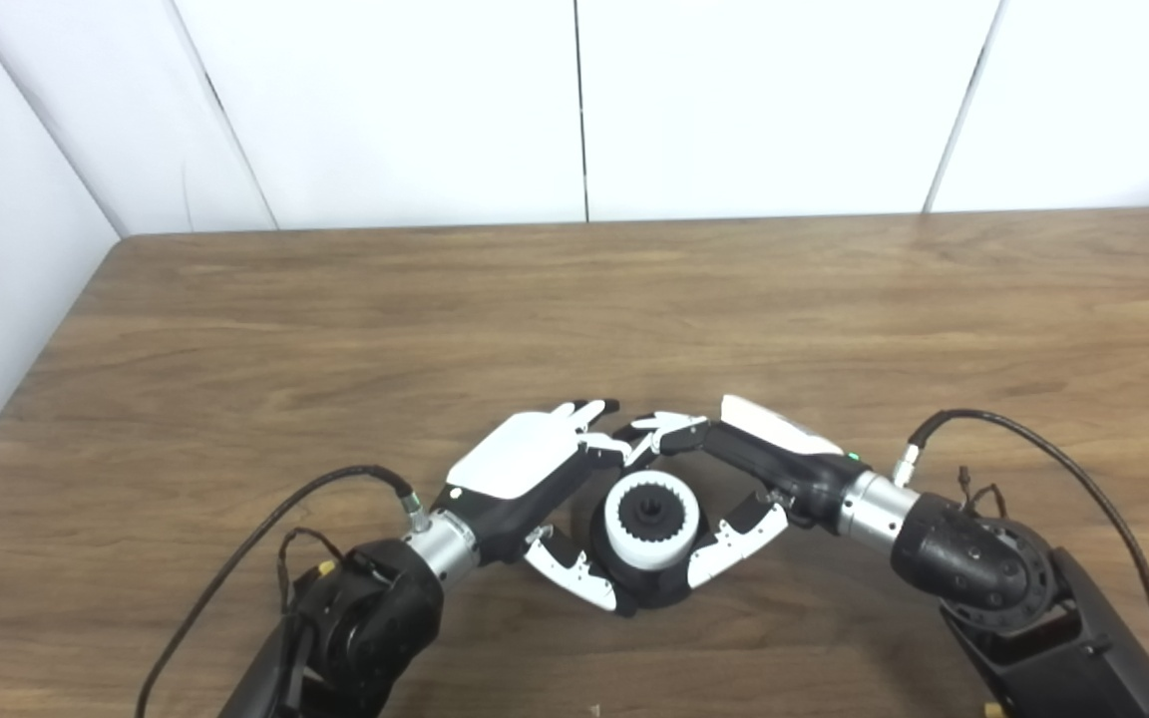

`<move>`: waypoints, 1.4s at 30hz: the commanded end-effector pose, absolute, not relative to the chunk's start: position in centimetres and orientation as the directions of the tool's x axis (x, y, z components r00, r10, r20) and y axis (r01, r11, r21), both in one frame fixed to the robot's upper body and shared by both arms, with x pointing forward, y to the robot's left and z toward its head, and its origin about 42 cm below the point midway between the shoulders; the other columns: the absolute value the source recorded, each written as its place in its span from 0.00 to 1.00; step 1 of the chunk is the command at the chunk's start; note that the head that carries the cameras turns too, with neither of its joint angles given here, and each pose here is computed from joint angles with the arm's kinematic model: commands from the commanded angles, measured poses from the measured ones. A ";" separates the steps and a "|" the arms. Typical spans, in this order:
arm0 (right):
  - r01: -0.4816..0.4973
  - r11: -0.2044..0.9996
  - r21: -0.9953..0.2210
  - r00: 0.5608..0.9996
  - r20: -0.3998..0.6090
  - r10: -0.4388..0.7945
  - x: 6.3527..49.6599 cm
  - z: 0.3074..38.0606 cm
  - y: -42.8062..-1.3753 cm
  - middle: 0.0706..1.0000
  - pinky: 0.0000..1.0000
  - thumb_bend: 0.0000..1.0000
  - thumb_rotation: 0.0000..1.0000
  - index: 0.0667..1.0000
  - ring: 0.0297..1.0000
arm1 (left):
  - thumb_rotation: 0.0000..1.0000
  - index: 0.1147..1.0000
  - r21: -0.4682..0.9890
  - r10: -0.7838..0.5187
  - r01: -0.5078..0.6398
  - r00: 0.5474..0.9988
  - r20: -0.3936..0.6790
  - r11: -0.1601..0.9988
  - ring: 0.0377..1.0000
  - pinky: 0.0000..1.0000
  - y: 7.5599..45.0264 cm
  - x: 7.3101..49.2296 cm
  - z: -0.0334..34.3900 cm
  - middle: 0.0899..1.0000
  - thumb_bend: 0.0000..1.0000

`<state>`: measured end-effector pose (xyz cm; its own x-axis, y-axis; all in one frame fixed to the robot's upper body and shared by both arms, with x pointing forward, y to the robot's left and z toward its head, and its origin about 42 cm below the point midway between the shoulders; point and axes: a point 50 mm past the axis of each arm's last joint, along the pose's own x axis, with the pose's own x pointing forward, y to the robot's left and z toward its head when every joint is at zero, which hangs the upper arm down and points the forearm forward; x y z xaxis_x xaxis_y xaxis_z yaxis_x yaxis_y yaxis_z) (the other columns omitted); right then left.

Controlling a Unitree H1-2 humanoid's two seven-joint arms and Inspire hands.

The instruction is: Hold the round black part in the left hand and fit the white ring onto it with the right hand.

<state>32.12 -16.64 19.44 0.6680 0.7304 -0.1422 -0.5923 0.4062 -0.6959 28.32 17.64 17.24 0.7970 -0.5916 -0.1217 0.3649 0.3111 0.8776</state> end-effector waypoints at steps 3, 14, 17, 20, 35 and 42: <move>-0.554 0.419 -0.720 0.684 -0.106 0.722 32.7 20.7 -16.7 0.89 0.84 1.00 0.41 0.70 0.94 | 0.41 0.63 0.906 -0.591 0.284 0.805 -0.049 0.312 1.00 0.99 18.2 29.1 19.2 0.95 0.91; -0.530 0.466 -0.708 0.706 -0.064 0.706 32.8 21.0 -16.9 0.97 0.91 1.00 0.40 0.69 1.00 | 0.44 0.63 0.919 -0.565 0.283 0.821 -0.083 0.276 1.00 0.95 20.1 29.2 19.1 0.95 0.92; -0.522 0.474 -0.709 0.712 -0.056 0.700 32.8 21.0 -16.9 1.00 0.94 1.00 0.40 0.69 1.00 | 0.43 0.63 0.912 -0.557 0.288 0.826 -0.082 0.292 1.00 0.98 20.7 29.1 19.1 0.95 0.92; -0.522 0.488 -0.699 0.719 -0.053 0.693 32.8 21.0 -16.9 1.00 0.93 1.00 0.40 0.69 1.00 | 0.42 0.64 0.908 -0.546 0.298 0.832 -0.096 0.295 1.00 1.00 21.3 29.0 19.1 0.96 0.91; -0.508 0.538 -0.672 0.752 -0.042 0.658 33.0 21.1 -17.7 0.99 0.93 1.00 0.41 0.70 1.00 | 0.46 0.74 0.895 -0.506 0.303 0.856 -0.105 0.326 1.00 0.95 24.4 28.6 19.6 0.95 0.92; -0.494 0.542 -0.680 0.768 -0.049 0.639 33.0 21.4 -17.9 0.99 0.92 1.00 0.42 0.71 1.00 | 0.44 0.84 0.892 -0.493 0.284 0.866 -0.081 0.352 0.98 0.92 25.1 28.5 19.7 0.93 0.93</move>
<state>32.60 -18.11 19.47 0.7558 0.6435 -0.1214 -0.5474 0.5190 -0.6565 28.28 24.67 18.05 0.8588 -0.4862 -0.1615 0.3550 0.3374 0.8719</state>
